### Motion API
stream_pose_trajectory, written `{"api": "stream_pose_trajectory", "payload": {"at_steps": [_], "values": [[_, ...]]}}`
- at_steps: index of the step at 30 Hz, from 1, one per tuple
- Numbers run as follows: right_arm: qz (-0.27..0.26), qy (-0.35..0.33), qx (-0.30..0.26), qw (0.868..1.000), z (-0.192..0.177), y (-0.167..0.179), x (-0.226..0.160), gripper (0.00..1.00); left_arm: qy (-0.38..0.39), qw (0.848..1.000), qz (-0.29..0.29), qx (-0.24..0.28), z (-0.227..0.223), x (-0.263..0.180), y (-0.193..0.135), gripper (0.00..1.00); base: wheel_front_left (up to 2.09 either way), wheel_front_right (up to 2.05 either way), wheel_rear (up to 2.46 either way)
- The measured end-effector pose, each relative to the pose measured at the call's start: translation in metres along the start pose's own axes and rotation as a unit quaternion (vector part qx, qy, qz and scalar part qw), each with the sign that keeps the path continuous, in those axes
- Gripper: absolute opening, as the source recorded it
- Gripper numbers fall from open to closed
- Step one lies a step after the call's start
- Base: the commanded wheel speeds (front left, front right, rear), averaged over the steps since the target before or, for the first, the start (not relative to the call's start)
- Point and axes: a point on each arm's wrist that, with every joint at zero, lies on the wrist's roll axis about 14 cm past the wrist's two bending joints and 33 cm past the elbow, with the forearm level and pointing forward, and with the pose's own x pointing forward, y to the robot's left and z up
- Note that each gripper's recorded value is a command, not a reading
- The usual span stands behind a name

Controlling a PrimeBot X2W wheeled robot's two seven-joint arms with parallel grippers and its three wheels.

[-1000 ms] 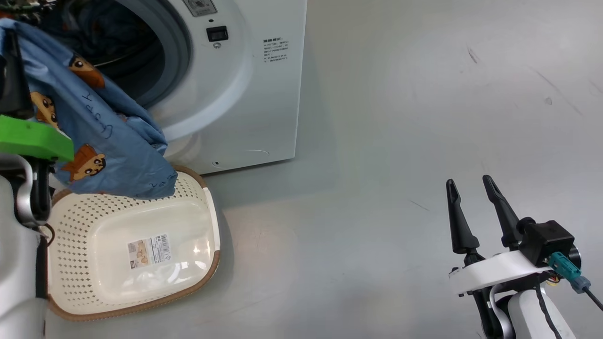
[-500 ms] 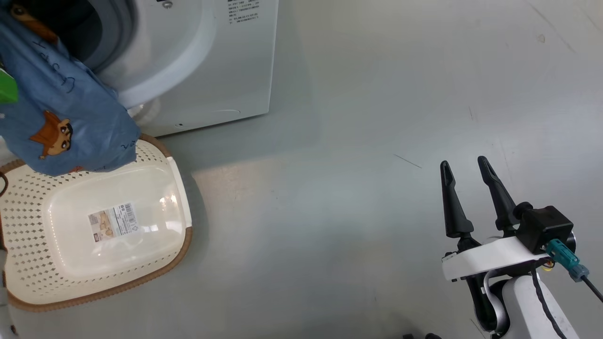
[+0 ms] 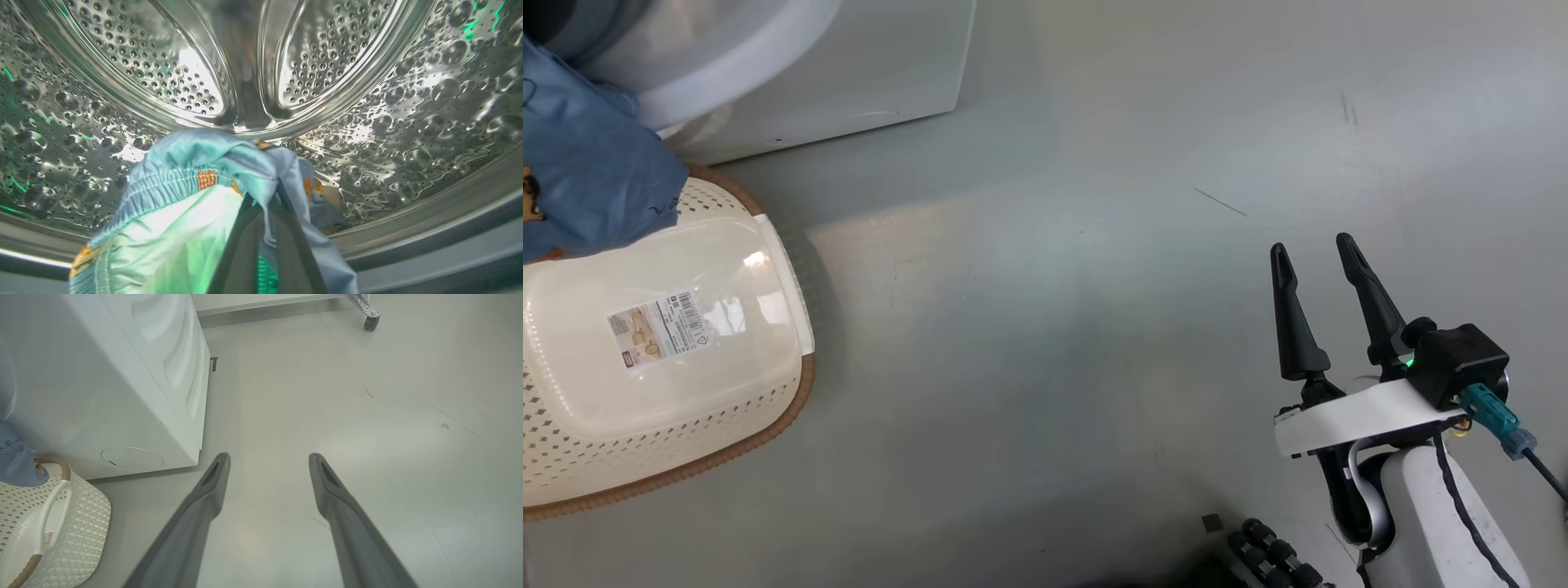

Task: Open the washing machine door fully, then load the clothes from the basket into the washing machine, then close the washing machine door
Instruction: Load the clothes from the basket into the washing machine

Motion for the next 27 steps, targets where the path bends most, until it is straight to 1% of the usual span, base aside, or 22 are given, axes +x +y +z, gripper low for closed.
{"api": "stream_pose_trajectory", "payload": {"at_steps": [2, 4, 7, 11, 13, 15, 17, 19, 21, 23, 27], "values": [[0.001, 0.007, -0.001, 1.000, -0.006, 0.000, 0.006, 1.00, 0.020, 1.000, 0.003, -0.002, -0.011, 0.011, 0.004, 0.00, 0.00, 0.00, 0.00], [0.004, 0.011, -0.001, 1.000, -0.009, 0.002, 0.010, 1.00, 0.025, 1.000, 0.004, 0.001, -0.013, 0.017, 0.007, 0.00, 0.00, 0.00, 0.00], [0.005, 0.013, 0.000, 1.000, -0.012, 0.002, 0.016, 1.00, 0.019, 1.000, 0.010, 0.009, -0.010, 0.027, 0.013, 0.00, 0.00, 0.00, 0.00], [0.003, 0.022, 0.000, 1.000, -0.019, 0.000, 0.019, 1.00, 0.021, 1.000, 0.009, 0.011, -0.015, 0.036, 0.013, 0.00, 0.00, 0.00, 0.00], [0.001, 0.026, 0.003, 1.000, -0.023, -0.001, 0.019, 1.00, 0.015, 1.000, 0.006, 0.020, -0.013, 0.040, 0.013, 0.00, 0.00, 0.00, 0.00], [0.000, 0.031, 0.004, 1.000, -0.026, -0.001, 0.019, 1.00, -0.020, 0.999, 0.006, 0.031, 0.003, 0.045, 0.013, 0.00, 0.00, 0.00, 0.00], [0.001, 0.033, 0.004, 0.999, -0.027, 0.000, 0.019, 1.00, -0.071, 0.997, 0.004, 0.042, 0.030, 0.049, 0.012, 0.00, 0.00, 0.00, 0.00], [0.003, 0.033, 0.004, 0.999, -0.028, 0.001, 0.020, 1.00, -0.126, 0.990, -0.001, 0.064, 0.064, 0.053, 0.009, 0.00, 0.00, 0.00, 0.00], [0.004, 0.028, 0.003, 1.000, -0.025, 0.001, 0.024, 1.00, -0.167, 0.983, -0.007, 0.074, 0.085, 0.054, 0.004, 0.00, 0.00, 0.00, 0.00], [0.004, 0.025, 0.001, 1.000, -0.023, 0.000, 0.026, 1.00, -0.186, 0.979, -0.012, 0.081, 0.089, 0.055, -0.001, 0.00, 0.00, 0.00, 0.00], [-0.002, 0.023, -0.002, 1.000, -0.021, -0.003, 0.025, 1.00, -0.187, 0.978, -0.023, 0.086, 0.082, 0.057, -0.009, 0.00, 0.00, 0.00, 0.00]]}}
